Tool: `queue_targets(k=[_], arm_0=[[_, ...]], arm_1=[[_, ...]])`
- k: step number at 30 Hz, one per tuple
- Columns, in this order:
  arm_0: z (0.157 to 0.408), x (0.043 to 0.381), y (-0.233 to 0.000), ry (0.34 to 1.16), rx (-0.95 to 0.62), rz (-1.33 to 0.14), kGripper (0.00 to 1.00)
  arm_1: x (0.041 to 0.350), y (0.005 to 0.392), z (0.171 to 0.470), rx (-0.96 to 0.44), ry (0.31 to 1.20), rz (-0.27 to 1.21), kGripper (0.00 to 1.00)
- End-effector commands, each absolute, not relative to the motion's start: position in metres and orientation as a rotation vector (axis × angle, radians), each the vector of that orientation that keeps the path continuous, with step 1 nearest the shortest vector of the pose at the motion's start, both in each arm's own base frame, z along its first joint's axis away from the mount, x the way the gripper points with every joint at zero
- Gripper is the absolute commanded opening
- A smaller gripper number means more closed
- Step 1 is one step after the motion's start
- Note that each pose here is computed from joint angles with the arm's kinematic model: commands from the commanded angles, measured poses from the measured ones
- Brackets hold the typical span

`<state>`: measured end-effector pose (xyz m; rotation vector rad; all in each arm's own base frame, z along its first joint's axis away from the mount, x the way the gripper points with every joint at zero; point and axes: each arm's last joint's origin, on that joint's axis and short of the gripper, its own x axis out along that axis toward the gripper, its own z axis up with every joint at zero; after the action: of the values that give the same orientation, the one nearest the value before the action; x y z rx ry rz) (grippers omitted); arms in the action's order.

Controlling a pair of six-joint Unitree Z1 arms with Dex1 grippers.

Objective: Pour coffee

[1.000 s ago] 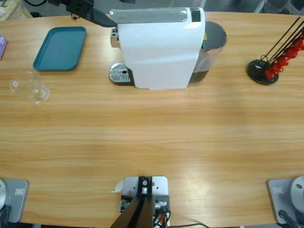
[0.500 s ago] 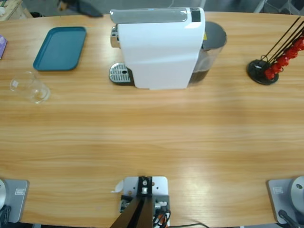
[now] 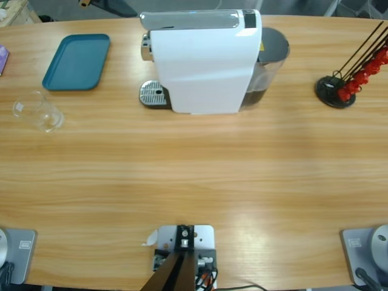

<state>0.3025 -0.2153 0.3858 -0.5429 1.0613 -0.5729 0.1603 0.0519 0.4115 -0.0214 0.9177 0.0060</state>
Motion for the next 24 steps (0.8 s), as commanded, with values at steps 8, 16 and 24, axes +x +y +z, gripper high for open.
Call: queue_targets(k=[8,16,24], arm_0=[[0.337,0.319,-0.221,1.199,-0.526,-0.502,0.724],[0.335,0.319,-0.221,1.207,-0.525,-0.5,0.419],[0.332,0.317,-0.22,1.217,-0.522,-0.493,0.023]], arm_1=[[0.155,0.048,0.402,0.003,0.924,0.004,0.848],[0.156,0.049,0.402,0.006,0.922,0.009,0.849],[0.156,0.049,0.399,0.005,0.926,0.01,0.849]])
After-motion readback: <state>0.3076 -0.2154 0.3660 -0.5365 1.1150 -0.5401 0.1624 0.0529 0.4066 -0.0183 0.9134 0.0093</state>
